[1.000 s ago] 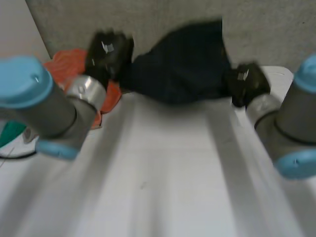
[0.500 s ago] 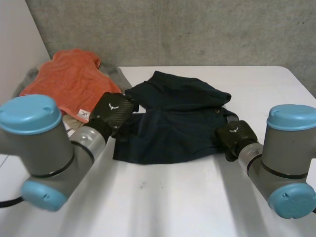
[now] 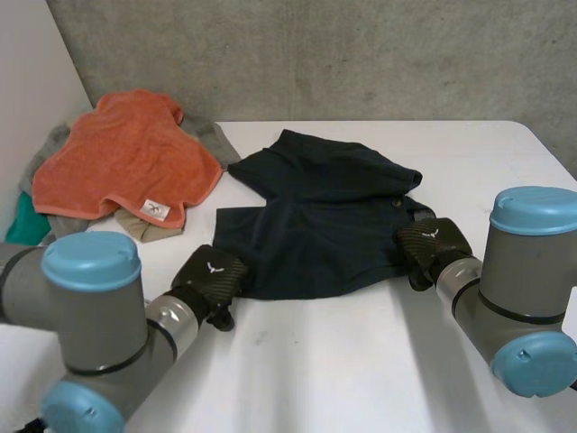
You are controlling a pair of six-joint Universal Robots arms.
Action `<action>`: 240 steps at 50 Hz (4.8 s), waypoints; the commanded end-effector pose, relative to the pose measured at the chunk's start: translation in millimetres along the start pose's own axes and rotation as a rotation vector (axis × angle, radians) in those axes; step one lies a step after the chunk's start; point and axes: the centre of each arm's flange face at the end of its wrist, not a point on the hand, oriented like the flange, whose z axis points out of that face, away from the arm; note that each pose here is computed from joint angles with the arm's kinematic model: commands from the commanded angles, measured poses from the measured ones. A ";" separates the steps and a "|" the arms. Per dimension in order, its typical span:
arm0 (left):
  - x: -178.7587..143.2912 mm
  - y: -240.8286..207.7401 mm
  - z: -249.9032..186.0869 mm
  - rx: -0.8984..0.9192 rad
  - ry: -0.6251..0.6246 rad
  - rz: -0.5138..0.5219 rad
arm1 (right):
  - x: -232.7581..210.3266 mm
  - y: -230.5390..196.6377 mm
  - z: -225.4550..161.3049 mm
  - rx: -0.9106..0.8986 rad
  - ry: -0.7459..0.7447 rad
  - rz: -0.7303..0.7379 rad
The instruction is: Fold the laundry.
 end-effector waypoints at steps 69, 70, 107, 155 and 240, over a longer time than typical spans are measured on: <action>-20.7 -103.7 -30.1 0.110 -0.123 0.181 | 34.9 -92.2 -69.7 -0.013 0.026 -0.388; -22.3 -99.4 -19.5 0.093 -0.124 0.180 | 32.4 -84.7 -54.6 -0.030 0.022 -0.386; -83.8 -171.8 28.6 0.762 -0.420 0.162 | 47.2 -145.1 34.0 0.613 0.333 -0.279; 6.3 -74.9 -66.5 -0.067 0.030 0.247 | 5.0 -14.1 -94.5 -0.144 -0.071 -0.561; -35.1 -84.2 1.9 0.464 -0.290 0.032 | -110.7 -42.1 -22.0 0.610 -0.200 -0.818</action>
